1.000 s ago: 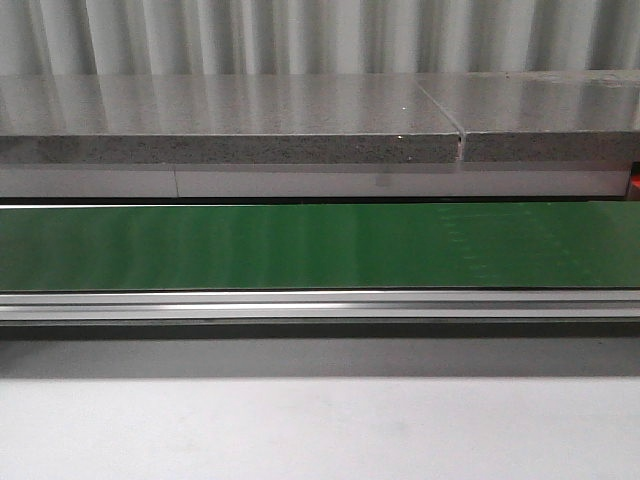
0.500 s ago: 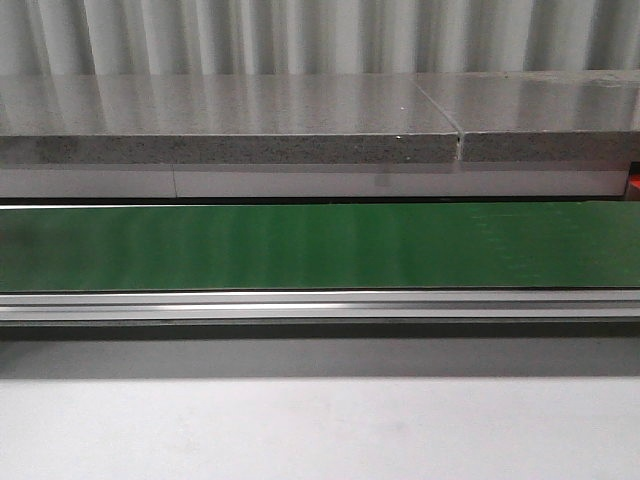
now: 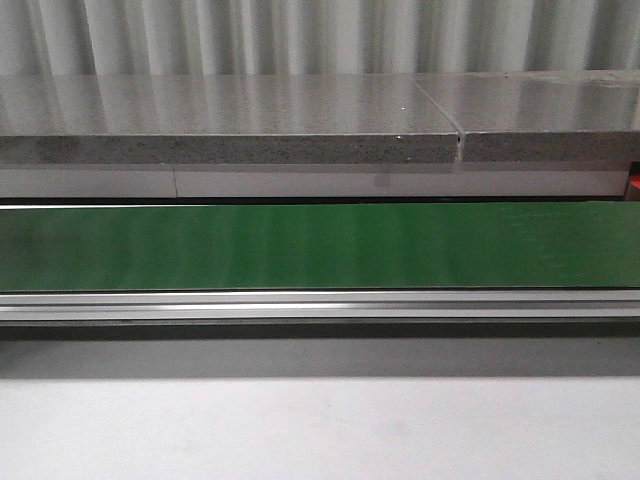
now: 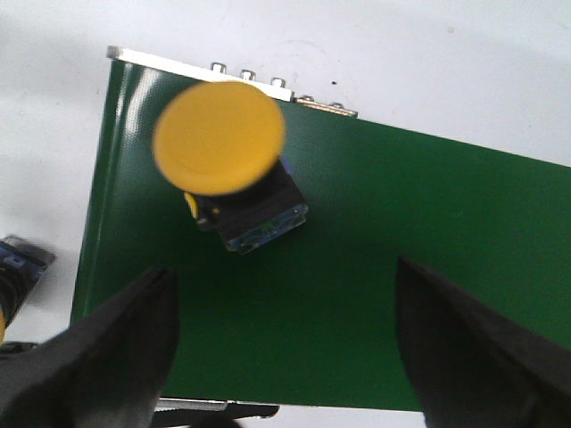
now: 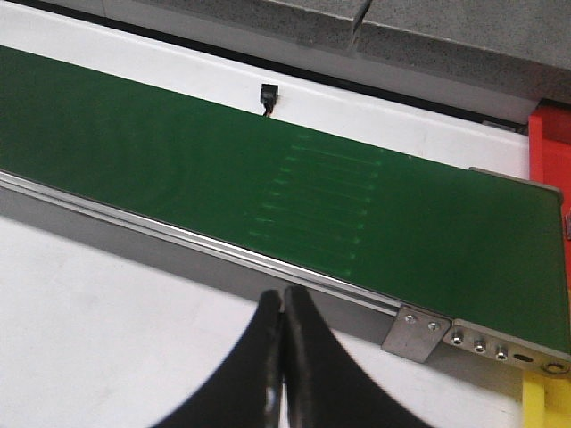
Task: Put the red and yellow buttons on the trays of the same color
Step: 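Carry the yellow button to the belt and release it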
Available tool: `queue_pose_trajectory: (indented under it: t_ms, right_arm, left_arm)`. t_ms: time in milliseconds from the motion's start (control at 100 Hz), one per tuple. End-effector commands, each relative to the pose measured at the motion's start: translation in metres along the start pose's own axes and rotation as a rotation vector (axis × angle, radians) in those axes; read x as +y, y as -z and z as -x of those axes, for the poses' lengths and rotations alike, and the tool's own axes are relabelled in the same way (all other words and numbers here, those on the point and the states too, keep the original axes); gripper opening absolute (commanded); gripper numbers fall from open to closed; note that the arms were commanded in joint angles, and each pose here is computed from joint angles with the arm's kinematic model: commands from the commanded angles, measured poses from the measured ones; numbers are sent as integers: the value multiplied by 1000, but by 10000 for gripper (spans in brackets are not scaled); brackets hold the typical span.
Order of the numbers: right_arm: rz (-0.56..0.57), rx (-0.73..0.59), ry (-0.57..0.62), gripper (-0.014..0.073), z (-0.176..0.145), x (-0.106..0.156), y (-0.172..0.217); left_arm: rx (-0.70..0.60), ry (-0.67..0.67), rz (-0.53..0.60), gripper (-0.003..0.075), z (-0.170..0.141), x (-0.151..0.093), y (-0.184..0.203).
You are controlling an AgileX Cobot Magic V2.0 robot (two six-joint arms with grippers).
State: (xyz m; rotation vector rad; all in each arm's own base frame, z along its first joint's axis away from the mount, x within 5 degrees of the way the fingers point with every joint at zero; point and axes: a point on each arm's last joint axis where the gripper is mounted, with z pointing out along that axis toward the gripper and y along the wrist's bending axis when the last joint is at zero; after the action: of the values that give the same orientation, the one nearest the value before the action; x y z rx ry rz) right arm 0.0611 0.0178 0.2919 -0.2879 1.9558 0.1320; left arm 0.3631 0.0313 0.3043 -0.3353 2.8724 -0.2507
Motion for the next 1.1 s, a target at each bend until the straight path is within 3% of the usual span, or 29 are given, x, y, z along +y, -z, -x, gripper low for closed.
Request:
queue_pose_trajectory:
  t_ms: [0,260,430,760,1090]
  right_arm:
    - [-11,-79,8,-66,12,-1,3]
    - [-11,-79,8,-66,12,-1,3]
    - [-11,-79,8,-66,12,-1,3]
    - [-11,-79,8,-66,12,-1,3]
    - [-11,-79,8,-66,12,-1,3]
  left_arm:
    - [-93,-28,-47,506,-1,-12,32]
    - [-271,-38,-66,505,-7,-15,72]
    - [-356,11,40,504,-11,4,93]
    - [-270,162,171,504,-12,65,91]
    - [-83,275,207,503,4,113,38]
